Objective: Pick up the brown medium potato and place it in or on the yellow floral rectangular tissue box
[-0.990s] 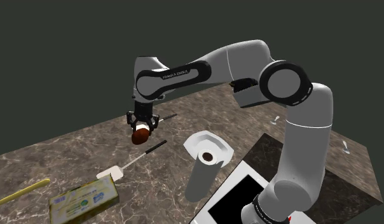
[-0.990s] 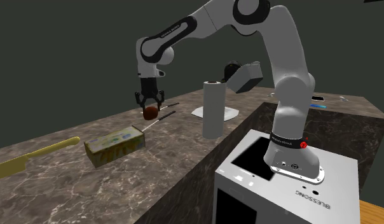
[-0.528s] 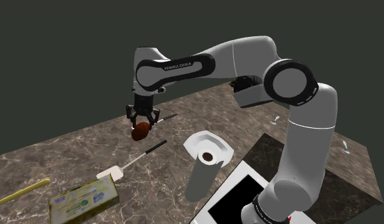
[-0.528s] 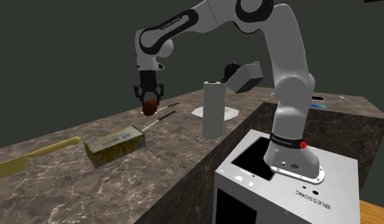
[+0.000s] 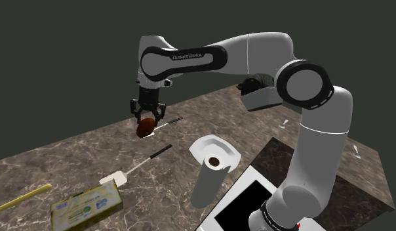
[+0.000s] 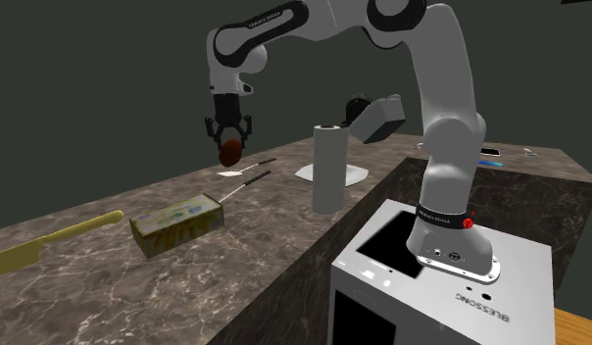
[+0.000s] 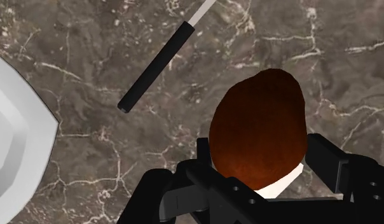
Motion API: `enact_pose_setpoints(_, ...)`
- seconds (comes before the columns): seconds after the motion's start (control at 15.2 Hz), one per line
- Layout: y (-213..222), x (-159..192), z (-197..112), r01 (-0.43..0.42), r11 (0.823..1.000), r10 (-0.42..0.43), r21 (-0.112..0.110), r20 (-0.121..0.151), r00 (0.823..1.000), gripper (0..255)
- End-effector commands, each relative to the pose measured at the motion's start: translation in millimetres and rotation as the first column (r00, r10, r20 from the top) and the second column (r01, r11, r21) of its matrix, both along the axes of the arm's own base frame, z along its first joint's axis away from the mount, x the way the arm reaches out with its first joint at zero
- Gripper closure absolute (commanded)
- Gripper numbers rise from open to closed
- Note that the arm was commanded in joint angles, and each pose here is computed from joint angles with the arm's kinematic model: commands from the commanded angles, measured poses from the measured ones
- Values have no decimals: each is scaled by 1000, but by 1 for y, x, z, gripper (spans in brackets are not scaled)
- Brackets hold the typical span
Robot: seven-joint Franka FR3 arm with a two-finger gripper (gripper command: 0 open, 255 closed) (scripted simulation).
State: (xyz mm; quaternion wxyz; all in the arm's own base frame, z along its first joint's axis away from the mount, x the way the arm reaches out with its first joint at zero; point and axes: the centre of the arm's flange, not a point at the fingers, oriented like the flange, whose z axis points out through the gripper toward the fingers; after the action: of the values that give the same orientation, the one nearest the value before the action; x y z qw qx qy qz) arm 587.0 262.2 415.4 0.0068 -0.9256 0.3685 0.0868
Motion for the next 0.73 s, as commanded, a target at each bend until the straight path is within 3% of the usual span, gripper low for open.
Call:
enact_pose_setpoints(0.0, 0, 0, 10, 0, 1000, 0, 0, 0, 1000, 255)
enact_pose_setpoints(0.66, 0, 0, 63, 0, 1000, 0, 0, 0, 1000, 255)
